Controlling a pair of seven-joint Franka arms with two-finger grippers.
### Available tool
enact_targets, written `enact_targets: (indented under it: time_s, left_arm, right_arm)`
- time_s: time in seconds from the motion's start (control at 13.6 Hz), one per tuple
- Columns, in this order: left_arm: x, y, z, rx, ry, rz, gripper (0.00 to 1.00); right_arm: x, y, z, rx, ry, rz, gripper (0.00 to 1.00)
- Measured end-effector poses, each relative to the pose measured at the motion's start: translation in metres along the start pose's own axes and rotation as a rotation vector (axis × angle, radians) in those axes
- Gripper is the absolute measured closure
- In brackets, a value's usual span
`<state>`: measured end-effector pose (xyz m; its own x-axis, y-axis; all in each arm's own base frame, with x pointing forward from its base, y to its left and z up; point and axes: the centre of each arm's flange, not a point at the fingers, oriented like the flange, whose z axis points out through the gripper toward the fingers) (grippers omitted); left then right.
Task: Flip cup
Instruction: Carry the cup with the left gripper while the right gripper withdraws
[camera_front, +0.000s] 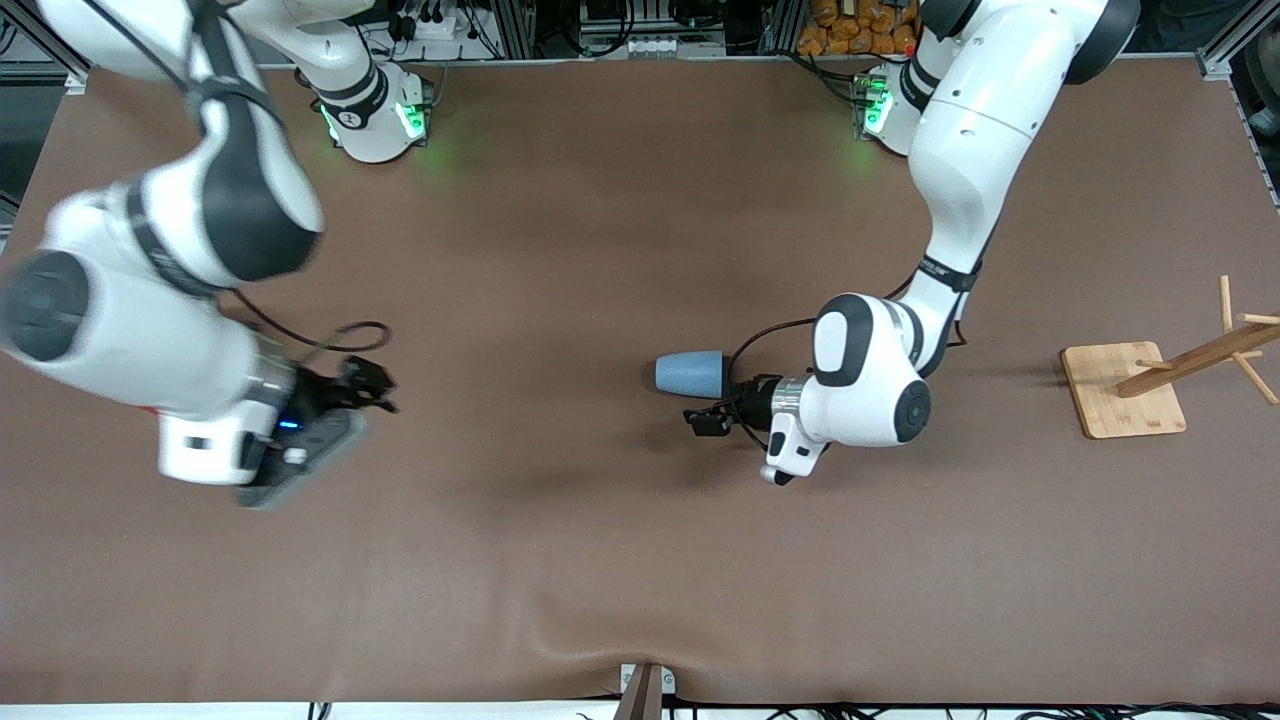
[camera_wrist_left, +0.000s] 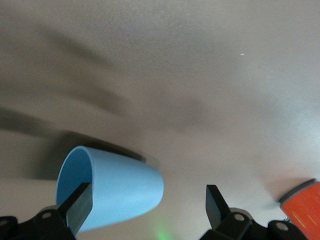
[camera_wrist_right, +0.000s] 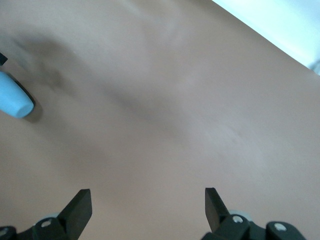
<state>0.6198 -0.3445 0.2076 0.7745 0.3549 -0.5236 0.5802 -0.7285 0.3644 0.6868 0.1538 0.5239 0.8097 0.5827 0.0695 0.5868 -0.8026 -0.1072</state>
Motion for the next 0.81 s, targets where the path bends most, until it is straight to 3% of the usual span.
enact_targets:
  time_s: [0.3,0.52,0.81]
  left_arm:
    - [0.008,-0.009,0.014,0.013,-0.001,-0.016,0.0]
    - [0.01,-0.012,0.02,0.02,-0.006,-0.028,0.0]
    - [0.003,-0.01,0.027,0.031,-0.015,-0.092,0.0]
  right_arm:
    - [-0.054,0.063,-0.035,0.036,-0.025,0.159,0.0]
    - [-0.084,0.044,-0.086,0.045,-0.061,0.405,0.0]
    - [-0.146,0.012,-0.154,-0.025,-0.098,0.633,0.0]
